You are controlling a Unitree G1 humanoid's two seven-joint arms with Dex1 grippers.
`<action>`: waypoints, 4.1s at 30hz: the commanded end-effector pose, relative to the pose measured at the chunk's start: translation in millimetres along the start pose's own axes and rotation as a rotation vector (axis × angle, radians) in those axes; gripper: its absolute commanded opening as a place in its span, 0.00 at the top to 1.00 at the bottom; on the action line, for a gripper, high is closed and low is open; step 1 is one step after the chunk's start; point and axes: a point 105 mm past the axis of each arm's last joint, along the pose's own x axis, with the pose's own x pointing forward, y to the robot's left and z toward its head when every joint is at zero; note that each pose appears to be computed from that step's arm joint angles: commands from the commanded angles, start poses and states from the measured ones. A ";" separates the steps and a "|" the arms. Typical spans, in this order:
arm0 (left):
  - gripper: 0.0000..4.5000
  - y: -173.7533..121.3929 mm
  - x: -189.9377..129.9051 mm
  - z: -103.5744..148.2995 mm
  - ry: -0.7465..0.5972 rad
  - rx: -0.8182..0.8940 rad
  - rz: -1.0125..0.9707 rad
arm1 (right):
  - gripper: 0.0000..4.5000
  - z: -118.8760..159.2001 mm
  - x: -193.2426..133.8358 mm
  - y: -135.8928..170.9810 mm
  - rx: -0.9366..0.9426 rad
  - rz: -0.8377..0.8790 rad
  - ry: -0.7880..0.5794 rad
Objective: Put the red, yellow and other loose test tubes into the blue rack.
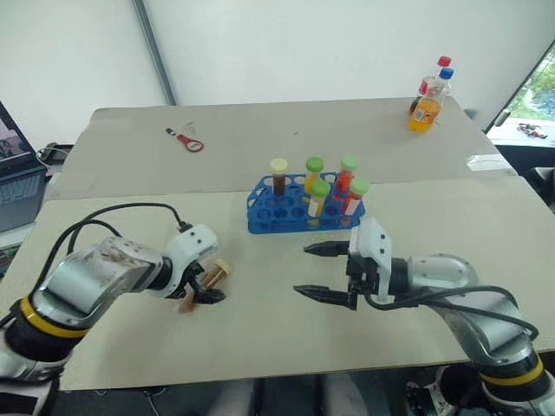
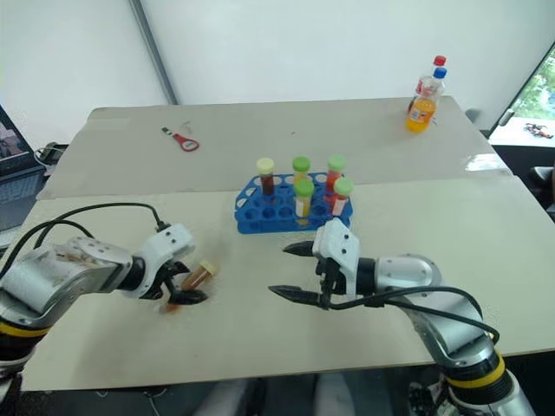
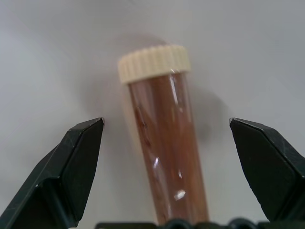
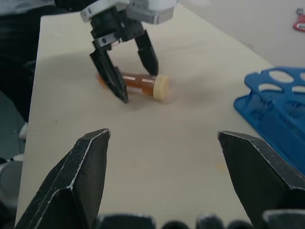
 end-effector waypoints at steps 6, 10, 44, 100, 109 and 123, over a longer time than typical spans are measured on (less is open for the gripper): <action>0.00 0.8 14.8 -5.8 0.019 0.013 0.017 | 0.11 18.0 -13.1 -10.0 -0.034 -0.070 -0.024; 0.41 -2.2 22.1 -1.9 -0.004 0.035 0.015 | 0.10 19.5 -15.3 -11.2 -0.020 -0.093 -0.030; 0.80 2.7 0.7 182.1 -1.106 0.120 -0.101 | 0.10 13.8 -55.2 -20.9 0.020 -0.294 0.178; 0.80 -8.9 67.5 161.0 -1.193 0.021 0.170 | 0.10 28.7 -60.9 -48.1 0.058 -0.568 0.088; 0.07 -5.4 59.6 144.8 -1.158 0.101 0.181 | 0.10 26.7 -61.4 -51.3 0.066 -0.576 0.088; 0.02 10.2 -21.4 77.1 -0.828 0.310 0.128 | 0.10 31.1 -87.8 -62.3 -0.092 -0.468 0.095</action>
